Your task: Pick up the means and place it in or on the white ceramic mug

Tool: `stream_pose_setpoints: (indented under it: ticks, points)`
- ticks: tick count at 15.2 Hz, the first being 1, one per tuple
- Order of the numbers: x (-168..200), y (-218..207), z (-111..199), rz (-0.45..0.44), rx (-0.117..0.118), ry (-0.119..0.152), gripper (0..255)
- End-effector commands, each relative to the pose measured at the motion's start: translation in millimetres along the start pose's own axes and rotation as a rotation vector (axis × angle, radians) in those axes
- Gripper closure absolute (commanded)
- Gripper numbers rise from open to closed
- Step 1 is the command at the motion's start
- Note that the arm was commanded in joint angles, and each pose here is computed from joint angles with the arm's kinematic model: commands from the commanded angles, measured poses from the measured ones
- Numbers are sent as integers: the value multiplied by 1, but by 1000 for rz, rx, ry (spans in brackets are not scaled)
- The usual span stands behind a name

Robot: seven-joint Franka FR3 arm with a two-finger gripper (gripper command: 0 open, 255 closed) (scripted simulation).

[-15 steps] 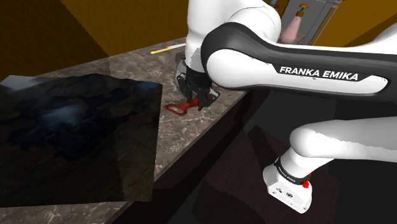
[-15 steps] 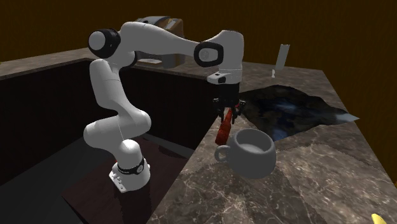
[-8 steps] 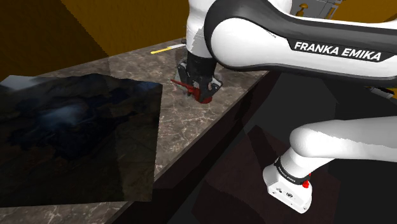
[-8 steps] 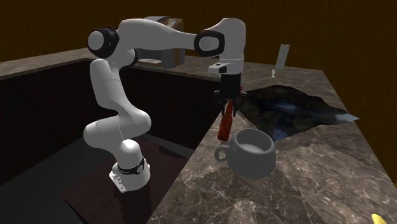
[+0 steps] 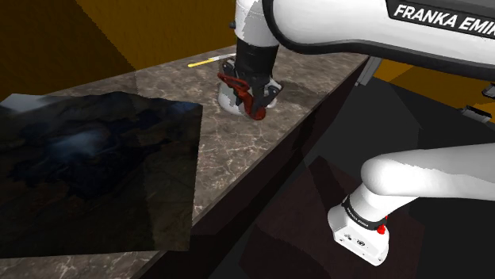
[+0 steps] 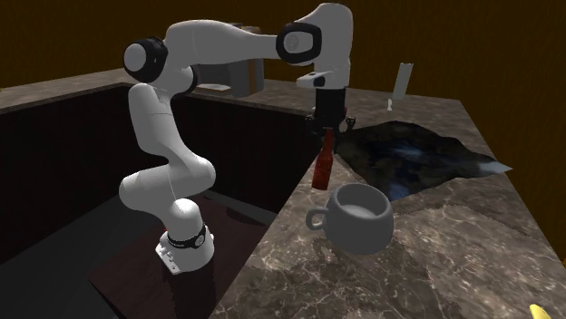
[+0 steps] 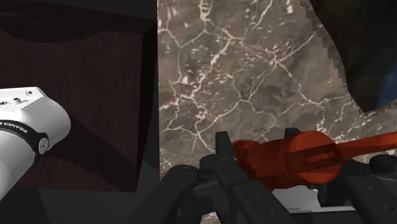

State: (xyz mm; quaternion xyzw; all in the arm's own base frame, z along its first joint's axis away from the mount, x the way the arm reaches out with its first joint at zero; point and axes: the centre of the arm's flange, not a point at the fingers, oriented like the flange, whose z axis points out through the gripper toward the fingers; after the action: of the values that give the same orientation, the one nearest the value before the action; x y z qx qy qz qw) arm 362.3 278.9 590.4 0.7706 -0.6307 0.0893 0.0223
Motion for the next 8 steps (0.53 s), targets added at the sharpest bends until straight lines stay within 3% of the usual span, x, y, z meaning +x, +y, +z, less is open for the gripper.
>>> stream_pose_setpoints:
  ticks: [1, 8]
  points:
    - [2, -1, -12, 0, 0, 0, 255]
    - [8, -4, -48, 0, 0, 0, 255]
